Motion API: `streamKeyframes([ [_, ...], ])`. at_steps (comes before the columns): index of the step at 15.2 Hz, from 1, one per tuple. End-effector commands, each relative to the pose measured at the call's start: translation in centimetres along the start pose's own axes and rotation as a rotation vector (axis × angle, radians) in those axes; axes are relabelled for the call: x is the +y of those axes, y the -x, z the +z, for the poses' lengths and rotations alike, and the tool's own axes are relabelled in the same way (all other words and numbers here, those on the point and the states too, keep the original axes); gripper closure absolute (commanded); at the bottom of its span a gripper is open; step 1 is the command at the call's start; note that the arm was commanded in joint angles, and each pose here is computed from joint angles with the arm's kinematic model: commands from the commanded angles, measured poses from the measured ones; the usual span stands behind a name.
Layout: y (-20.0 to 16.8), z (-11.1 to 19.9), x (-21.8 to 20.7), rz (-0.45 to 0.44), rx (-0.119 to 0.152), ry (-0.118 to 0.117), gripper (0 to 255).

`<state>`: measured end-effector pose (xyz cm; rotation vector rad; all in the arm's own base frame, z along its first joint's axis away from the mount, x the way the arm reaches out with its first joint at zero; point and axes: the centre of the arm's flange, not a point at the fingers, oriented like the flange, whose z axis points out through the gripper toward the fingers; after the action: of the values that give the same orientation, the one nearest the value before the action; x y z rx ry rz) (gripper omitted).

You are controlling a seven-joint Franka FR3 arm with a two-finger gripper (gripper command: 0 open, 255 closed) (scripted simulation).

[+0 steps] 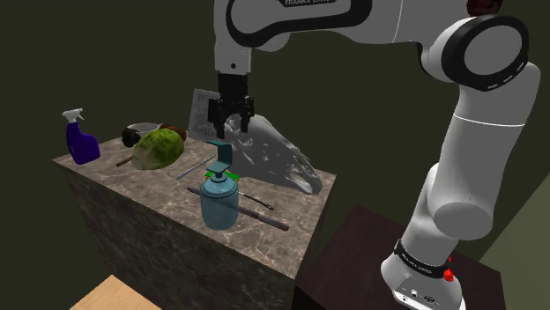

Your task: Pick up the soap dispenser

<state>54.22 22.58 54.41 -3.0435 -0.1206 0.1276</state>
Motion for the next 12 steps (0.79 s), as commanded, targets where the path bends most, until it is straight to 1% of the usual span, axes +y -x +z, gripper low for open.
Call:
streamKeyframes([
  [1, -2.0, 0.0, -2.0, -0.019, -0.013, -0.008, 0],
  [8, -2.3, 3.7, -1.6, -0.019, -0.013, -0.008, 0],
  [11, -2.3, 4.0, -1.6, -0.019, -0.013, -0.008, 0],
  [12, -2.3, 4.0, -1.6, -0.019, -0.013, -0.008, 255],
])
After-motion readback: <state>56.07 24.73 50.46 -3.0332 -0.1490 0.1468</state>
